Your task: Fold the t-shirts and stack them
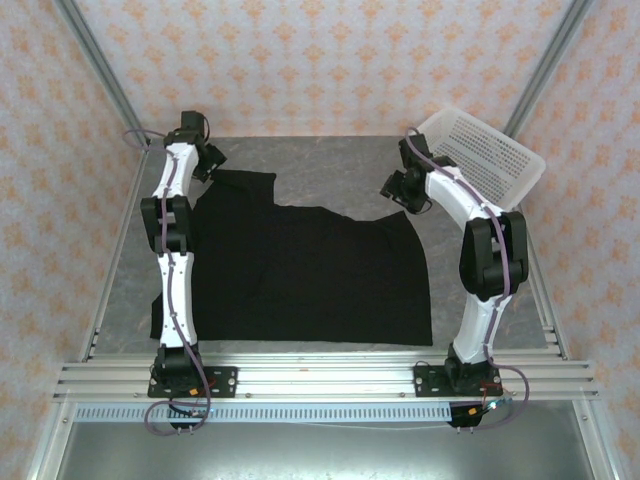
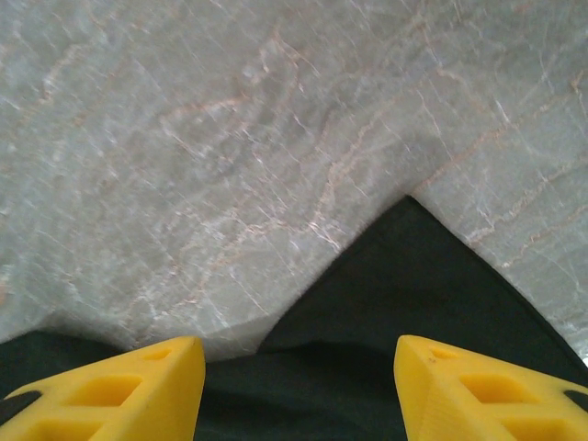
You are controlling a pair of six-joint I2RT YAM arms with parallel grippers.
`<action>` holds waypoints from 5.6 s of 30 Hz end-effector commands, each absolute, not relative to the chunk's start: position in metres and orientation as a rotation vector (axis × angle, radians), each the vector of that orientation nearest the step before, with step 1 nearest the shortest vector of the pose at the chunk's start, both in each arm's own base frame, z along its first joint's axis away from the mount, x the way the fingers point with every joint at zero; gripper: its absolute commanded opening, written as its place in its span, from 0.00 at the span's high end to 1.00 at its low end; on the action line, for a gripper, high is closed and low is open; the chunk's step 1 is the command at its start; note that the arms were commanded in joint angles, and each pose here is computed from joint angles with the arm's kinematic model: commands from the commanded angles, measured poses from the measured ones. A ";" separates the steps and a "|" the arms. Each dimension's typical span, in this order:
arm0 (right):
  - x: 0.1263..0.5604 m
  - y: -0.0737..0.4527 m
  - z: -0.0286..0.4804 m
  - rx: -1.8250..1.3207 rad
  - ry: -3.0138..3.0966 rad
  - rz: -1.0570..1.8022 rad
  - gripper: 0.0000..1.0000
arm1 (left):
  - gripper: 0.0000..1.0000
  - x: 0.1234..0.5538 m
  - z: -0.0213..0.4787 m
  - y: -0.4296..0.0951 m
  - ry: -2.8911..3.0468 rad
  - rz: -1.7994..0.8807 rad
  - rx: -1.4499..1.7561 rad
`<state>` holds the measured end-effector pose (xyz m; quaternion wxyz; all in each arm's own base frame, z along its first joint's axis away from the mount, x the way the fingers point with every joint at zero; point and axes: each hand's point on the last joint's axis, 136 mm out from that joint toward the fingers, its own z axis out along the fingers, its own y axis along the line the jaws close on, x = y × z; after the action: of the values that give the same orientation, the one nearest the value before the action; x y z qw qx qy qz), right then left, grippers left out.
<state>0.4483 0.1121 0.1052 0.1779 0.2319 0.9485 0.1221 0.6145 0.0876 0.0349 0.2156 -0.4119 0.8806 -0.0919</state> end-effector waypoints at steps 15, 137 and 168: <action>0.448 0.102 0.110 0.671 2.670 0.277 0.43 | 0.80 0.599 -0.005 0.058 2.595 -0.277 -1.132; 0.242 0.029 0.056 0.780 2.909 -0.154 1.00 | 1.00 0.114 0.181 0.080 2.225 0.377 -1.455; 0.214 0.021 0.045 0.875 2.950 -0.227 0.91 | 1.00 0.085 0.140 0.071 2.269 0.380 -1.599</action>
<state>0.2256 0.0308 0.0399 0.0272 0.2747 0.9598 -0.0513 0.0924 0.0674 0.1406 0.1701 -0.5513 0.8076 0.1221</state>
